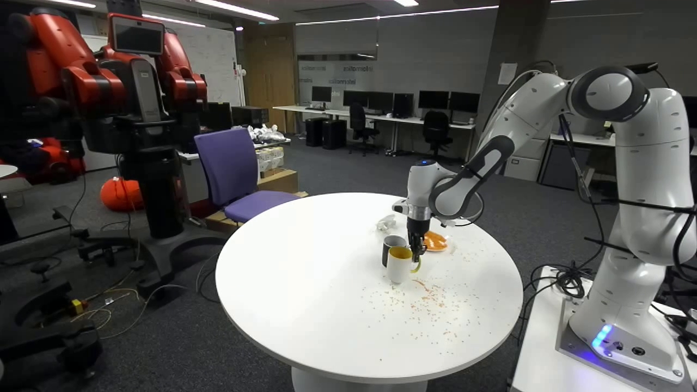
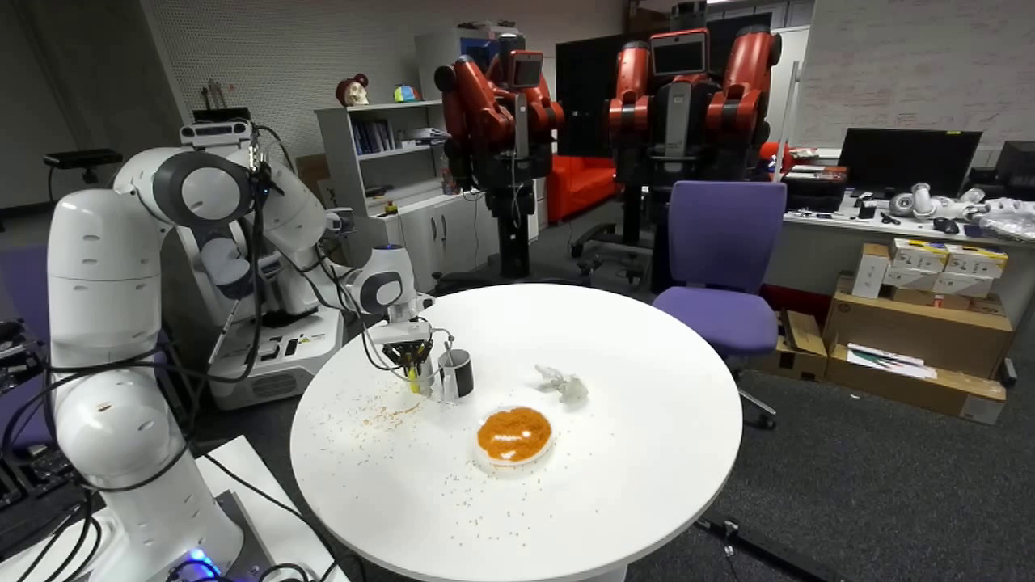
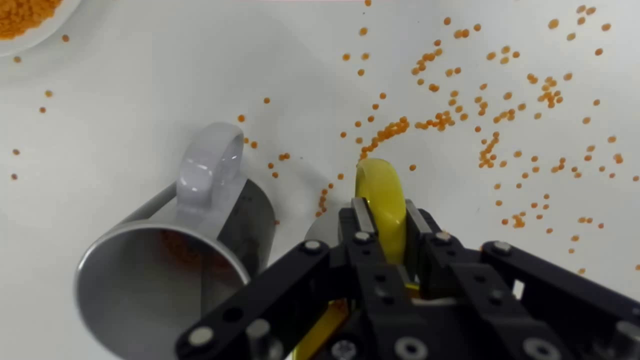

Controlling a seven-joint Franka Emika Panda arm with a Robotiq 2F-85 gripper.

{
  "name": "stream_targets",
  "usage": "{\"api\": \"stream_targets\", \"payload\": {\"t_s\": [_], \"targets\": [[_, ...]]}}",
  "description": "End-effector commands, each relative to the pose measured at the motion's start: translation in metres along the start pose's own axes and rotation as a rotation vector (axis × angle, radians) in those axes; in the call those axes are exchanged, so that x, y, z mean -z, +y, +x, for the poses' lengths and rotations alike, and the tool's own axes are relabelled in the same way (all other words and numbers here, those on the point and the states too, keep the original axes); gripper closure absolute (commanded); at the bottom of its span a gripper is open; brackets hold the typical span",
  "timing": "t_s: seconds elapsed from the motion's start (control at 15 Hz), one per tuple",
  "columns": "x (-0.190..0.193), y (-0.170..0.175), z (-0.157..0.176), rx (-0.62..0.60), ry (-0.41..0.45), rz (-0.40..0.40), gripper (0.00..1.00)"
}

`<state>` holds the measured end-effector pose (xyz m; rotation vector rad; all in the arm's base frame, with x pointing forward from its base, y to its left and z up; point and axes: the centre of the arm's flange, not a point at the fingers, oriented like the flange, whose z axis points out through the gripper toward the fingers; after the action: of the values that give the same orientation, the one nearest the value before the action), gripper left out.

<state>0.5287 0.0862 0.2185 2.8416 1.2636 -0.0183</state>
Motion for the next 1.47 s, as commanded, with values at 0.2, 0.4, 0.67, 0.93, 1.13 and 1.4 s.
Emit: {"api": "stream_targets", "payload": {"t_s": [0.2,0.4,0.67,0.93,1.13,1.4], "targets": [[0.086,0.018,0.005,0.029,0.144,0.167,0.95],[0.115,0.031,-0.003,-0.097,0.117,0.242,0.95],[0.152,0.062,-0.035,-0.189,-0.048,0.152,0.95],[0.172,0.097,-0.059,-0.264,-0.268,0.02,0.95],[0.169,0.117,-0.064,-0.286,-0.406,-0.063,0.95],[0.138,0.127,-0.044,-0.25,-0.512,-0.188,0.95]]}}
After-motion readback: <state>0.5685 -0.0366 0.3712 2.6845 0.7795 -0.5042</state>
